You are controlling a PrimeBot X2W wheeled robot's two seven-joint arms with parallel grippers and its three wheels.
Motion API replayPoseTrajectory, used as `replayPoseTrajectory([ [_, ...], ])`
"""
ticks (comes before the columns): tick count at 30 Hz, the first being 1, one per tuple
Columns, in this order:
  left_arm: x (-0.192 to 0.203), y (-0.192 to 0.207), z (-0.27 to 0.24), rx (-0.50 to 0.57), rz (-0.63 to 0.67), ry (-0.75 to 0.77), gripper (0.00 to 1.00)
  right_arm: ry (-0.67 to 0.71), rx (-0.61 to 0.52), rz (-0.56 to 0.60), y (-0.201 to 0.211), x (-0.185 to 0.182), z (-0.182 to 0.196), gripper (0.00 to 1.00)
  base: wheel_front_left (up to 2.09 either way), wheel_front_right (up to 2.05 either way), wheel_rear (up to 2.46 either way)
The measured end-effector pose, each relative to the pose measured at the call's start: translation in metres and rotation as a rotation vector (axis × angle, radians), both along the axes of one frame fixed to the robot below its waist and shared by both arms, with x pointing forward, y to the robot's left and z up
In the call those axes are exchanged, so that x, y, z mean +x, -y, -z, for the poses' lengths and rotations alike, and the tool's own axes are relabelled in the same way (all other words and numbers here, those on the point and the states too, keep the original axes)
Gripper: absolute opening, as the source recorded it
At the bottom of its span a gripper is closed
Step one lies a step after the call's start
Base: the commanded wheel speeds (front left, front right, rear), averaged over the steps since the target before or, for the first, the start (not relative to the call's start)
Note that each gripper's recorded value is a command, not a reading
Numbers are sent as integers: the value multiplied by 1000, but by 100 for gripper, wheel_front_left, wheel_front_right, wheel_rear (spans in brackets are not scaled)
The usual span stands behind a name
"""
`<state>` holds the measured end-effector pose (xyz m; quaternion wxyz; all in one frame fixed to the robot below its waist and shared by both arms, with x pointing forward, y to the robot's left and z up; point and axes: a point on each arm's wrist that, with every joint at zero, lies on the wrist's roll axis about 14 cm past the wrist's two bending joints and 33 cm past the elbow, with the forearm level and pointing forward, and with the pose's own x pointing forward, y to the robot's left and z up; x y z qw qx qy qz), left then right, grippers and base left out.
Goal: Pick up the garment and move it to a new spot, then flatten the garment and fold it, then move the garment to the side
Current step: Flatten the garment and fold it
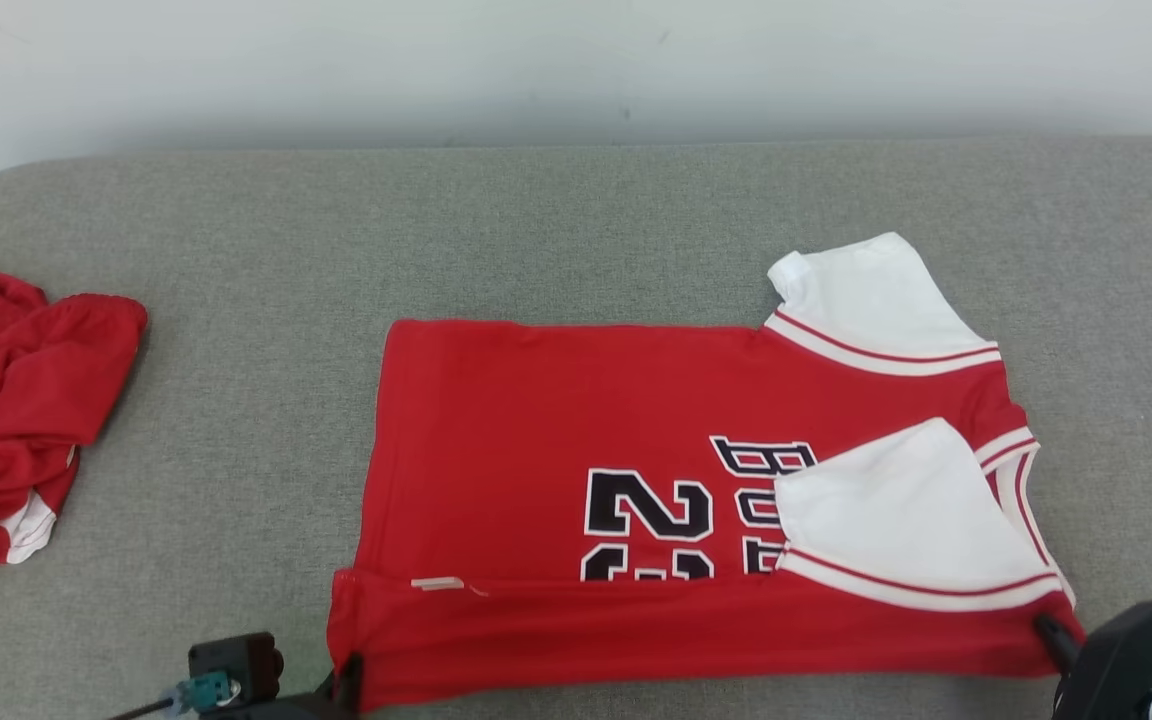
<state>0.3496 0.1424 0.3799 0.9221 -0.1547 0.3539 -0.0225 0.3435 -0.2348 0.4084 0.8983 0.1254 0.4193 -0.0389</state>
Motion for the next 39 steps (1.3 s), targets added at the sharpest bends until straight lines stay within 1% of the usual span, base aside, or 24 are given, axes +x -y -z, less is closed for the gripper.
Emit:
replayPoseTrajectory([
  [6, -18, -1, 5, -10, -17, -36, 0, -53, 39, 1, -5, -20, 17, 0, 0, 0, 0],
  [10, -24, -1, 6, -10, -23, -43, 0, -60, 44, 3, -6, -25, 21, 0, 0, 0, 0],
  [11, -25, -2, 5, -9, -26, -40, 24, -48, 43, 11, -5, -25, 20, 16, 0, 0, 0],
  [12, -25, -2, 5, -8, -28, -33, 67, -35, 42, 16, -3, -23, 19, 58, 0, 0, 0],
  [13, -26, -2, 5, -8, -29, -30, 100, -27, 42, 22, -2, -23, 19, 100, 0, 0, 0],
  [19, -26, -6, 0, -4, -37, -9, 100, 25, 35, 37, 2, -17, 9, 100, 0, 0, 0],
  [21, -21, -9, -8, -10, -50, 21, 100, 55, 30, 48, 6, -14, 2, 100, 0, 0, 0],
  [24, -3, -11, -34, -34, -56, 130, 100, 114, 21, 55, 10, -2, -16, 100, 0, 0, 0],
  [27, 17, -16, -53, -30, -35, 189, 100, 166, -22, 43, 13, 18, -39, 100, 0, 0, 0],
  [30, 47, -16, -77, -19, 0, 245, 100, 215, -43, -2, 5, 46, -65, 100, 0, 0, 0],
  [33, 73, -7, -90, -30, 57, 238, 100, 239, -62, -57, -2, 77, -86, 100, 0, 0, 0],
  [35, 96, -3, -98, -40, 75, 234, 100, 228, -68, -104, -11, 97, -93, 100, 0, 0, 0],
  [39, 135, 8, -101, -41, 105, 169, 100, 211, -93, -172, -24, 138, -99, 100, 0, 0, 0],
])
